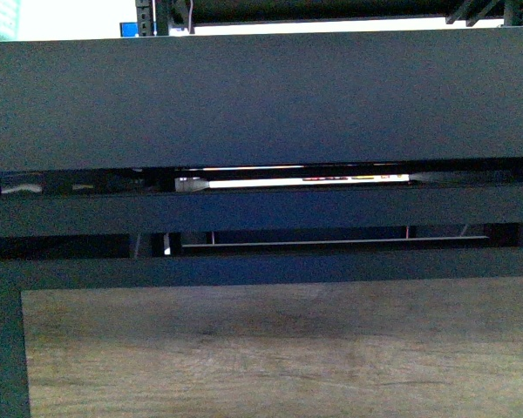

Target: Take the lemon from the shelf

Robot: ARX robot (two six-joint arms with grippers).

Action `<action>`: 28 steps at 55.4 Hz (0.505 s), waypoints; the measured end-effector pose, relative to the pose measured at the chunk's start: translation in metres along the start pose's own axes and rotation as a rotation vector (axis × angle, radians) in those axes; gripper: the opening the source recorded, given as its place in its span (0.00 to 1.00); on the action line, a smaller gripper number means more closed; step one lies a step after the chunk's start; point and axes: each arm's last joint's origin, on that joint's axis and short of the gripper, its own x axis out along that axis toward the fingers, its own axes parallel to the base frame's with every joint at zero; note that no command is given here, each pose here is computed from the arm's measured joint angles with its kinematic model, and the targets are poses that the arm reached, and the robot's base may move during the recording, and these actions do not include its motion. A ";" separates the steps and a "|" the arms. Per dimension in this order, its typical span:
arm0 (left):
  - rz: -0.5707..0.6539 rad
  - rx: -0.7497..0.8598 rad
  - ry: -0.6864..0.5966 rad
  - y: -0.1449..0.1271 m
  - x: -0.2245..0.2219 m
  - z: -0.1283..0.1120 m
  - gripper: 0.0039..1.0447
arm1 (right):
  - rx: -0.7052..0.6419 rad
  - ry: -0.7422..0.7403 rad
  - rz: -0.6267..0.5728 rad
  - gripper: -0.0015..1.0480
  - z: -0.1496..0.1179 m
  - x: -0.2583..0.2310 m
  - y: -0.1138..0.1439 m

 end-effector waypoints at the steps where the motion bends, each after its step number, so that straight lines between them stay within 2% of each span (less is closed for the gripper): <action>1: 0.000 0.000 0.000 0.000 0.000 0.000 0.93 | 0.000 0.000 0.000 0.98 0.000 0.000 0.000; 28: 0.000 0.000 0.000 0.000 0.000 0.000 0.93 | 0.000 0.000 0.002 0.98 0.000 0.000 0.000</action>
